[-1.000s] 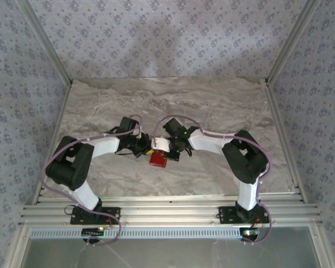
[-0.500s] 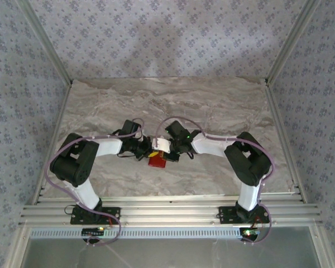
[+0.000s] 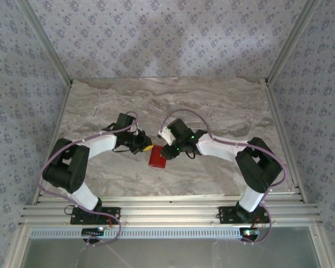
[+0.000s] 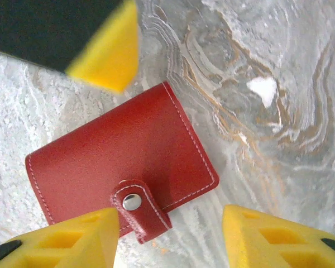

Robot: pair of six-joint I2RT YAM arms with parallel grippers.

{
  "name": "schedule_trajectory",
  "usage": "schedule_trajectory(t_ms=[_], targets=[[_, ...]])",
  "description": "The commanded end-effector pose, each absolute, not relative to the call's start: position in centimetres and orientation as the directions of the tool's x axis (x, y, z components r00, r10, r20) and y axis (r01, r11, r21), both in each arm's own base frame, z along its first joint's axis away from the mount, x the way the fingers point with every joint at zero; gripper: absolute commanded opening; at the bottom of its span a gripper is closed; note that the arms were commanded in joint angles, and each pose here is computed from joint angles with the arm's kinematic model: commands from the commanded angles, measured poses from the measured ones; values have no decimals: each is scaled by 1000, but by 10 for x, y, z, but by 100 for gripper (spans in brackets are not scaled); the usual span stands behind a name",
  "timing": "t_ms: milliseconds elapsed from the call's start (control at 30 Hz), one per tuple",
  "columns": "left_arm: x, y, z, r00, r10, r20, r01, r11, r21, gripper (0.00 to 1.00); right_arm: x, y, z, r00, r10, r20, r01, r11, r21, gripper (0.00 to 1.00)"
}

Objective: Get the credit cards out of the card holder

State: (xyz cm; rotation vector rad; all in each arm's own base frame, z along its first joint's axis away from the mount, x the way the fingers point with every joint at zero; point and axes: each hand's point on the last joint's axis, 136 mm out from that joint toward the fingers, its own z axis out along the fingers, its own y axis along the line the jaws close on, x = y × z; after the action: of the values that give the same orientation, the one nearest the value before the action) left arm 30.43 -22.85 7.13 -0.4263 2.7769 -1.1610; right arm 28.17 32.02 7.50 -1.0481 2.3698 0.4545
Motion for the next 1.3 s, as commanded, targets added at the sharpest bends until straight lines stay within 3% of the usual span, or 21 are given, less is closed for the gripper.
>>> schedule_trajectory(t_ms=[0, 233, 400, 600, 1033, 1267], targets=[[308, -210, 86, -956, -291, -42, -186, 709, -681, 11, 285, 310, 86, -812, -312, -493, -453, 870, 195, 53], [309, -187, 85, -946, -316, -69, -198, 734, -650, 12, 271, 303, 79, -949, -58, -311, -156, 941, 300, 58], [307, -184, 86, -945, -318, -73, -196, 731, -654, 15, 276, 318, 74, -966, -21, -256, -102, 945, 310, 65], [304, -181, 88, -947, -309, -83, -185, 741, -646, 16, 277, 325, 54, -979, -21, -200, -79, 955, 285, 65], [301, -181, 84, -947, -312, -76, -191, 737, -649, 17, 266, 304, 42, -983, 15, -181, -30, 970, 242, 46], [300, -184, 85, -952, -291, -91, -167, 749, -641, 18, 266, 299, 45, -978, 33, -206, -20, 968, 250, 29]])
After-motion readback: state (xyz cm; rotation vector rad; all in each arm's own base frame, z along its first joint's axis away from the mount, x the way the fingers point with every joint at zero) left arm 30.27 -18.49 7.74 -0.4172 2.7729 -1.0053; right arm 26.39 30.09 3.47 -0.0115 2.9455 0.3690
